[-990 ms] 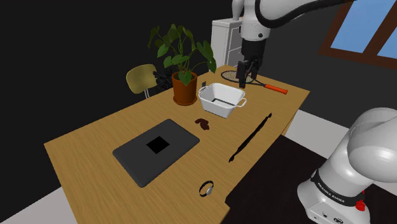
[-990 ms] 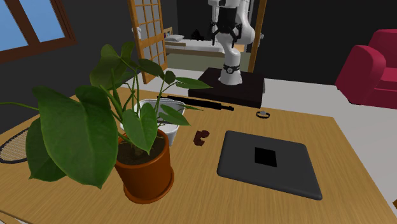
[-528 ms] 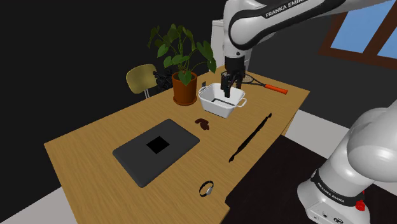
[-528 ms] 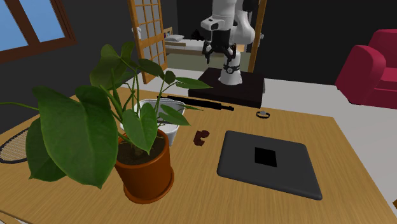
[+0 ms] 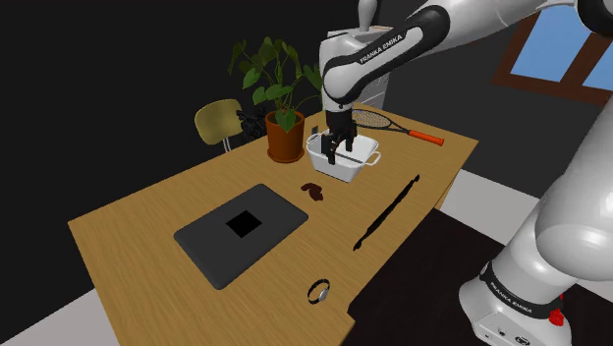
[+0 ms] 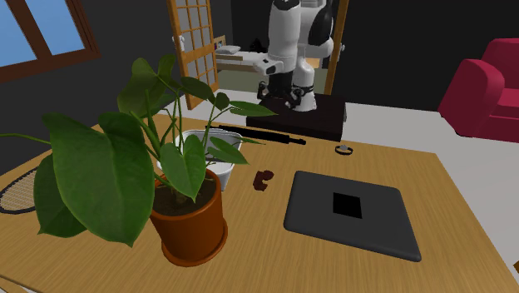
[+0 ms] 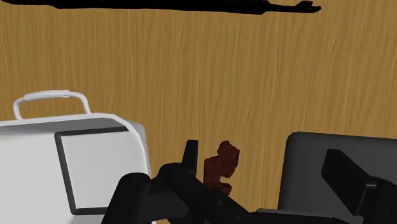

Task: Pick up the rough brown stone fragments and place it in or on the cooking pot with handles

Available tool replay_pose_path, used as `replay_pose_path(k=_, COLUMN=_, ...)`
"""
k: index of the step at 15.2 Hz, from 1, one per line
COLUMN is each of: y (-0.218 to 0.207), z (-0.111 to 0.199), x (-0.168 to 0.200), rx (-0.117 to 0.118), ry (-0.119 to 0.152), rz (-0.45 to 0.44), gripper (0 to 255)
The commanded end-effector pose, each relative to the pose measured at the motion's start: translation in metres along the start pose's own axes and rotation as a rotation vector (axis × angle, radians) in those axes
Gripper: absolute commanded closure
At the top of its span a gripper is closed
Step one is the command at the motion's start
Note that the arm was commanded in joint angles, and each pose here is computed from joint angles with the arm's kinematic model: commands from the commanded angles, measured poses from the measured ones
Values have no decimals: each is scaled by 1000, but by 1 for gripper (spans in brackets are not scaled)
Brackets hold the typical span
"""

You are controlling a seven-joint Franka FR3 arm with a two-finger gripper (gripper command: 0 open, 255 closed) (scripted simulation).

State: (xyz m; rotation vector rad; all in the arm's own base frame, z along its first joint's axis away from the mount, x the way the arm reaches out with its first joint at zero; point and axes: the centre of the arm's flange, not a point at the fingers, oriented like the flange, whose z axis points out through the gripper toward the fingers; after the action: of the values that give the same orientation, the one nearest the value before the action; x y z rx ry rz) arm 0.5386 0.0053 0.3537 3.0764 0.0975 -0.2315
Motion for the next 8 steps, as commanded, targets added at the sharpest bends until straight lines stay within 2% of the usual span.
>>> replay_pose_path(k=1, y=2, z=20, x=24, rx=3, ry=-12, rz=1, gripper=0)
replay_pose_path(k=8, y=7, z=87, x=95, rx=14, ry=-56, rz=7, gripper=0)
